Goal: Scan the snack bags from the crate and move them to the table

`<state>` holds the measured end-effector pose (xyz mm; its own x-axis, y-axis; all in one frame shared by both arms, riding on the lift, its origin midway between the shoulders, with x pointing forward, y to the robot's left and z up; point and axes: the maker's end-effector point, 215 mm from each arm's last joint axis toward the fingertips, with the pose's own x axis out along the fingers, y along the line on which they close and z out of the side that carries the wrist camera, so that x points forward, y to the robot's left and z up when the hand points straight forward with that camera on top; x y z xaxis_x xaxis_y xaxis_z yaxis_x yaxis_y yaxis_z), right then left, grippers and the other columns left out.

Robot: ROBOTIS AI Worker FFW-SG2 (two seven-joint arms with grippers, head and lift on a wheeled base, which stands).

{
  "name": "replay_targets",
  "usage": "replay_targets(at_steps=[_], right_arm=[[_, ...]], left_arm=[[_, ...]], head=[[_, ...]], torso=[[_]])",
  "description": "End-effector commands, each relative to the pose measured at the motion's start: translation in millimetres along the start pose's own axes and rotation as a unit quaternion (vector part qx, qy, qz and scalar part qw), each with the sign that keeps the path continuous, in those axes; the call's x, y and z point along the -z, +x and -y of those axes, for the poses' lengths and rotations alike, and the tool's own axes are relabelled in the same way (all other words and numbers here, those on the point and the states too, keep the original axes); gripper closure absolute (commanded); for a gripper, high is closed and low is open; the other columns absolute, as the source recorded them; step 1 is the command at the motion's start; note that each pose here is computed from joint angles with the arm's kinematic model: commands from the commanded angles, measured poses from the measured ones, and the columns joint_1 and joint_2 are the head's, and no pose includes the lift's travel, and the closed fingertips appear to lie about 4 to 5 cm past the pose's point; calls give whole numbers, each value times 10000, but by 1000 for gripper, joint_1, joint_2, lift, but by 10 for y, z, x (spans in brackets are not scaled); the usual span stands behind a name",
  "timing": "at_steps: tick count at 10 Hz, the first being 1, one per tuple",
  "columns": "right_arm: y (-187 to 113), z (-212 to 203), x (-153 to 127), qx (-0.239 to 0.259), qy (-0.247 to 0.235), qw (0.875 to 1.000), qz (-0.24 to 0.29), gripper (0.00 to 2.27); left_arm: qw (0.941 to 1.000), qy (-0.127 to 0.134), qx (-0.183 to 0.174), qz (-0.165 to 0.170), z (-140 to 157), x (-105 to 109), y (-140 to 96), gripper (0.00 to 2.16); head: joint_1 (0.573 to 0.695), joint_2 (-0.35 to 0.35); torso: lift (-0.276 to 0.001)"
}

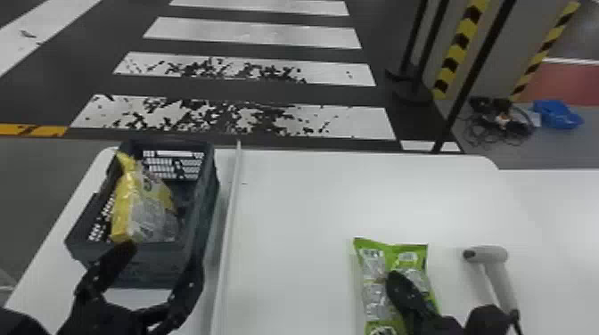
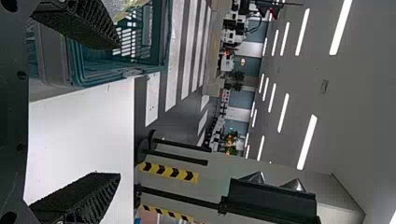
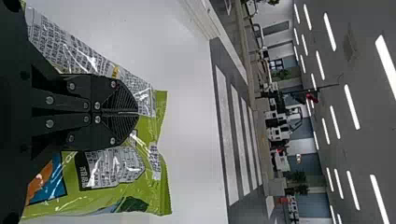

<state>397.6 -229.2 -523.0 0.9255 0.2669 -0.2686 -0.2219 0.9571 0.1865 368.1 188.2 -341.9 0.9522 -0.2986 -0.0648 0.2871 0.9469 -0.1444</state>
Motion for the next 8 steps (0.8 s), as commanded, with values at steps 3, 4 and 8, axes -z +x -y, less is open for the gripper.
replay_targets(at_steps=[3,4,8], right_arm=[[-94,153,69,-136,-57,9998,-144,2243],[-107,162,-5,-206,-143,9996,-107,2243],[-351,304,-573,-376,520,9970,-434,1767]], left_arm=[[10000,-19,-15,5,-1,1,4,9],[10000,-16,-14,13,-2,-5,8,9],[10000,-18,-19,22,-5,-10,17,9]], head=[[695,-64],[695,-73],[695,-102]], torso=[[-95],[-95],[-95]])
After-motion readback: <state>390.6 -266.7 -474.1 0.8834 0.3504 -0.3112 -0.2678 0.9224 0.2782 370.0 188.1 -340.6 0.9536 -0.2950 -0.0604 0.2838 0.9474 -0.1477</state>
